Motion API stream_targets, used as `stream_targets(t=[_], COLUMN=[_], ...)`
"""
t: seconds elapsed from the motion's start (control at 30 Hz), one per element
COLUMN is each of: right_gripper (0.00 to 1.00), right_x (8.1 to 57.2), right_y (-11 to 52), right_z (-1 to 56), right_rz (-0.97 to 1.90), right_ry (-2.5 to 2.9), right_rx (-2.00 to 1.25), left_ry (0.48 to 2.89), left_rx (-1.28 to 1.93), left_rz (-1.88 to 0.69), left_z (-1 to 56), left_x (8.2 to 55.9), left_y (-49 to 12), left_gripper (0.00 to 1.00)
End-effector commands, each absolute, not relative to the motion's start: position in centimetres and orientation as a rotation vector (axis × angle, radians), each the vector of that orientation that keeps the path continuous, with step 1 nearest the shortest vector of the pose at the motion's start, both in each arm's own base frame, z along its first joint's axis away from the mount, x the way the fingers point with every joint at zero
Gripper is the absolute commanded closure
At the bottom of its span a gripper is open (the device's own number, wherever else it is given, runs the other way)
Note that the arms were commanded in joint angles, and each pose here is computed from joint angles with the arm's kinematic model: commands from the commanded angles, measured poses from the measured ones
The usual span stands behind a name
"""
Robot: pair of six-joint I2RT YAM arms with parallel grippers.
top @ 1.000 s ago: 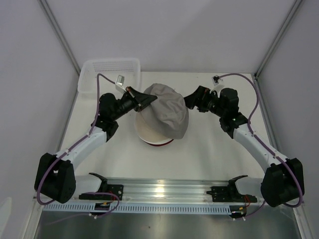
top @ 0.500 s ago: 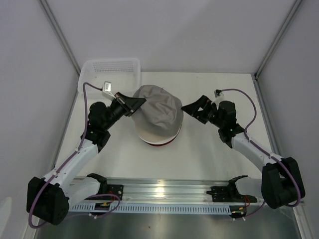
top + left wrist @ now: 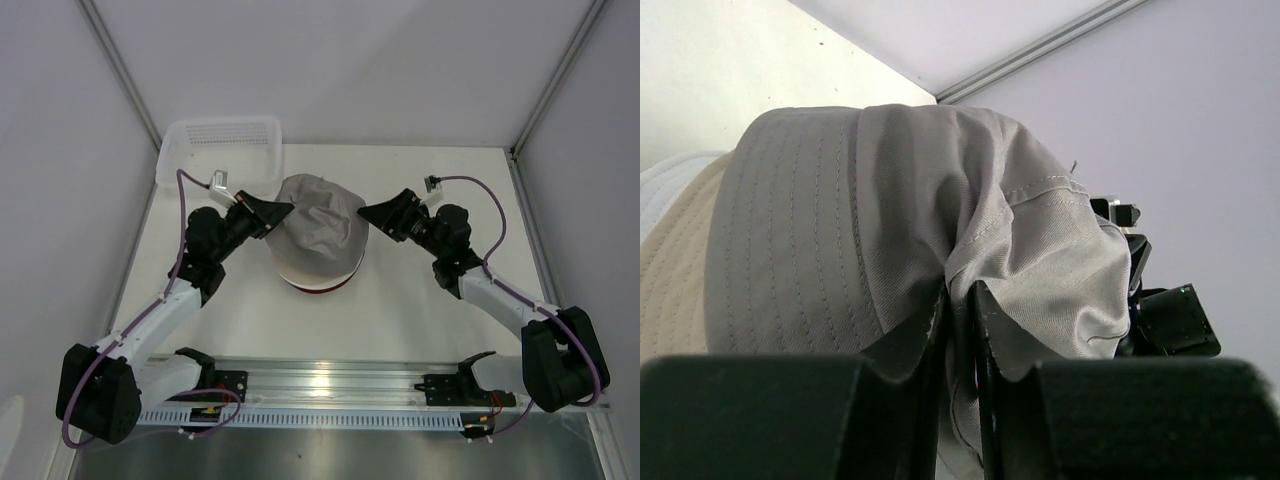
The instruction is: Stack the hats
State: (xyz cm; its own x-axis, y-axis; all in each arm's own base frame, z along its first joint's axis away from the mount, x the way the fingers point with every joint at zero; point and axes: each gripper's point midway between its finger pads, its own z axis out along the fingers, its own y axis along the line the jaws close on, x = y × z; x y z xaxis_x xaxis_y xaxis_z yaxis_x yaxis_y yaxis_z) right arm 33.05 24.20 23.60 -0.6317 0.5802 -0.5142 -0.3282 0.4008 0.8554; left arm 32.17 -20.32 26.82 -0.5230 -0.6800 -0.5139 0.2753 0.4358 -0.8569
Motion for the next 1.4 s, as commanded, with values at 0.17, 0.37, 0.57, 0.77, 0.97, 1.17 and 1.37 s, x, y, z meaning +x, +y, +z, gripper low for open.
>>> stream_targets(t=[0.17,0.37,0.57,0.77,0.97,1.17,1.37], right_gripper=[0.64,1.00,1.00,1.00,1.00,1.00,1.00], right_x=[33.2,33.4,33.5,33.8,34.1,34.3,34.4], right_y=[26.4,26.2,24.8,24.8,24.9,24.8,25.1], right_z=[27.0,27.0,25.6,25.0,24.0,23.7,23.8], right_rz=[1.466,1.449,1.339,1.319,1.327,1.300,1.291], right_ry=[1.704,1.701,1.744,1.762,1.787,1.789,1.791], right_rx=[0.119,0.123,0.157,0.159,0.209,0.218,0.208], left_ry=[1.702,1.687,1.726,1.654,1.664,1.714,1.713], left_rx=[-0.298,-0.282,-0.334,-0.516,-0.549,-0.496,-0.418], left_rz=[-1.231,-1.156,-0.728,-0.662,-0.873,-1.101,-1.174], left_z=[27.0,28.0,28.5,26.9,24.0,22.0,22.7], left_x=[32.8,32.7,33.1,30.2,29.5,30.0,30.0], left_y=[-20.3,-19.3,-13.3,-8.7,-10.3,-13.9,-15.2], left_gripper=[0.76,0.50,0.08,0.00,0.17,0.26,0.33])
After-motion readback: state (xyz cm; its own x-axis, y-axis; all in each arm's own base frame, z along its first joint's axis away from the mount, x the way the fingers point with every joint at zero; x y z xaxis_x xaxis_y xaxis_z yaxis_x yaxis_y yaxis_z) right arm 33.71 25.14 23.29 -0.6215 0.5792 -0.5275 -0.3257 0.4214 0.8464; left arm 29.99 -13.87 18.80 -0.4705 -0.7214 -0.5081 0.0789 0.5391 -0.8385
